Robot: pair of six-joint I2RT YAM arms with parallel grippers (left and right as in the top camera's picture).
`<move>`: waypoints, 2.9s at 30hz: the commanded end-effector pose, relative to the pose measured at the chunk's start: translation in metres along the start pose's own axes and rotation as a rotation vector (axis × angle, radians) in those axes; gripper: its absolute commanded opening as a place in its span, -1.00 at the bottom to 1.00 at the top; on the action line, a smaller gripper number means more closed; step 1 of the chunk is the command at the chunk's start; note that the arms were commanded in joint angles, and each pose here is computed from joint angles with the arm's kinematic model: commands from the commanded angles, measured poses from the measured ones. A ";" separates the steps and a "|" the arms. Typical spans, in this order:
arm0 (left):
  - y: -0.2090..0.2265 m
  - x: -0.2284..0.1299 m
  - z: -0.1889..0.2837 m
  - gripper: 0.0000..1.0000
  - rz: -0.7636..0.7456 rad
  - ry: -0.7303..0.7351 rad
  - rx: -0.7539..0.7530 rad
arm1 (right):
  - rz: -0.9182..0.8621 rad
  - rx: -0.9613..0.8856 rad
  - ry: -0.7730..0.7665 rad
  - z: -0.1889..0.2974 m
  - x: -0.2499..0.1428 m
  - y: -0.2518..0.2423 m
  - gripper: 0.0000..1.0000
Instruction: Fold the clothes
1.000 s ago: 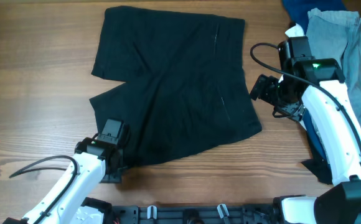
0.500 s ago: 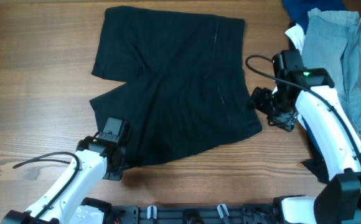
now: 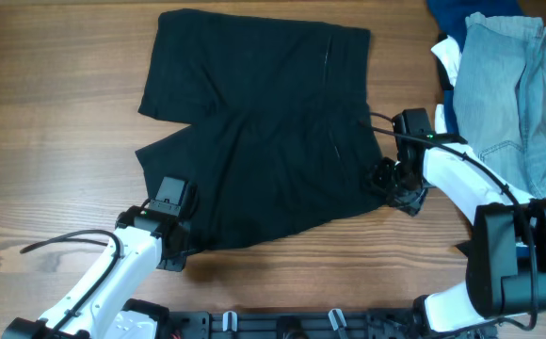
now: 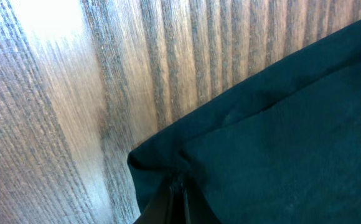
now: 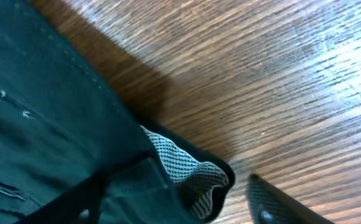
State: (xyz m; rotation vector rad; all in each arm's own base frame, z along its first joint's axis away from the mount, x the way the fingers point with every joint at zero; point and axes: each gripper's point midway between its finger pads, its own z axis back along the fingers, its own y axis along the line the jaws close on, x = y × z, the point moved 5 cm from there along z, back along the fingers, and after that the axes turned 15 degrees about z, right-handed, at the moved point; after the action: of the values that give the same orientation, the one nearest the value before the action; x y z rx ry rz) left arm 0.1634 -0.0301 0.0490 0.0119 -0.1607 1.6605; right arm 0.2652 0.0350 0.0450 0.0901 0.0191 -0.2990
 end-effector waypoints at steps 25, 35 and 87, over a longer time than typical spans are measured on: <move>-0.034 0.046 0.255 -0.92 -0.424 -0.112 -0.543 | 0.185 0.149 -0.167 0.209 -0.038 -0.014 -0.92; -0.194 -0.036 0.207 -0.92 -0.644 -0.157 -0.691 | 0.084 0.089 -0.027 0.132 -0.007 -0.020 -0.92; -0.241 0.083 0.054 1.00 -0.689 -0.202 -0.261 | 0.881 0.057 -0.187 -0.033 0.023 0.170 0.86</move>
State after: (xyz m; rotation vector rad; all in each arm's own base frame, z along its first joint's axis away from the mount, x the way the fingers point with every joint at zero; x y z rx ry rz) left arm 0.3975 0.0511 0.1287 0.0169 -0.4832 0.9143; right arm 0.3626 0.1807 0.0528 0.1542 -0.3213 0.4587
